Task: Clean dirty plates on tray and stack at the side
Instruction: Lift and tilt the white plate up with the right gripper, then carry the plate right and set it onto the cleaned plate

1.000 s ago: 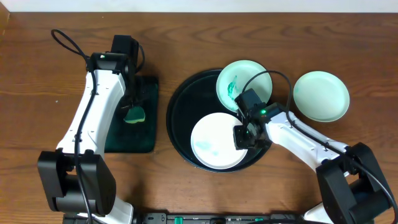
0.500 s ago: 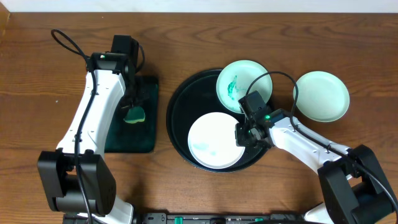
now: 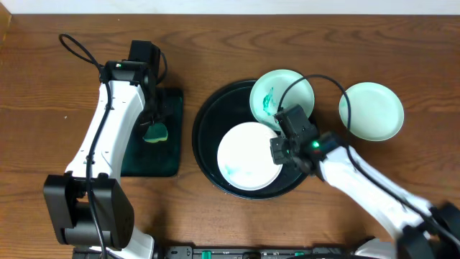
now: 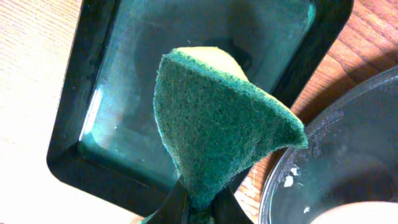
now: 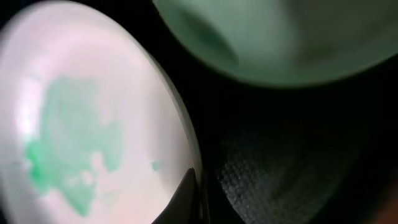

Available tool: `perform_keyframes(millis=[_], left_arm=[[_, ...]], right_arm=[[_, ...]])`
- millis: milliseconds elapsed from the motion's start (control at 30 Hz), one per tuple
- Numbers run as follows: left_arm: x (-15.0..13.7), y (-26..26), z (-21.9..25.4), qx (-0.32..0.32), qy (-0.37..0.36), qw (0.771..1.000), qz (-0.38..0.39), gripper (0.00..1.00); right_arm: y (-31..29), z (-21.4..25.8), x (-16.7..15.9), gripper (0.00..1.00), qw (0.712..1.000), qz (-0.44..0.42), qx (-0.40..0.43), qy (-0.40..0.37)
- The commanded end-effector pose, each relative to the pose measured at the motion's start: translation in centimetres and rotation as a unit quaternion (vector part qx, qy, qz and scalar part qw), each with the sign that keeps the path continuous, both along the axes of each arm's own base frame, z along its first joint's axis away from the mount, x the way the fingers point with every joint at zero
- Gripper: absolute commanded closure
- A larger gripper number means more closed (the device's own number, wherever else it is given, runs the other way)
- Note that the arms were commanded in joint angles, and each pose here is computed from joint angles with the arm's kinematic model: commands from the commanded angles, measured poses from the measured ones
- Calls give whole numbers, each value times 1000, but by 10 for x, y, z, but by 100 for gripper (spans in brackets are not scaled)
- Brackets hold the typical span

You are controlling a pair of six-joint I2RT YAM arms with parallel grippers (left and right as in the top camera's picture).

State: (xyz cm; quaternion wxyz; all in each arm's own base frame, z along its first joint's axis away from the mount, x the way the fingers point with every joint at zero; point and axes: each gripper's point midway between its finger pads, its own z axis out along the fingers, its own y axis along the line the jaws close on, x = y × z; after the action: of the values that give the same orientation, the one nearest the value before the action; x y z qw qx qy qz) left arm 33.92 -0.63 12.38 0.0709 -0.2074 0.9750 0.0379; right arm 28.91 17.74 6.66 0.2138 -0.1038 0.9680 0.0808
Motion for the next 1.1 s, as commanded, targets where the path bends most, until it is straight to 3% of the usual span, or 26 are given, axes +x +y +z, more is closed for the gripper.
perform_keyframes(millis=[0,167,433,667,800,1067], left_arm=[[-2,2,-3,2,7,1000,-2,93],[-2,2,-3,2,7,1000,-2,92],[-2,2,-3,2,7,1000,-2,92],[-2,2,-3,2,7,1000,-2,93],[-2,2,-3,2,7,1000,-2,92],[-2,2,-3,2,7,1000,-2,93]], right_arm=[[-8,44,13,99,994,19,-47,-98],[-8,81,11,99,976,61,-103,-182],[-18,117,10,99,925,93,-246,-275],[-7,150,10,99,862,136,-347,-344],[3,176,4,99,802,172,-428,-380],[2,204,-9,99,719,197,-547,-382]])
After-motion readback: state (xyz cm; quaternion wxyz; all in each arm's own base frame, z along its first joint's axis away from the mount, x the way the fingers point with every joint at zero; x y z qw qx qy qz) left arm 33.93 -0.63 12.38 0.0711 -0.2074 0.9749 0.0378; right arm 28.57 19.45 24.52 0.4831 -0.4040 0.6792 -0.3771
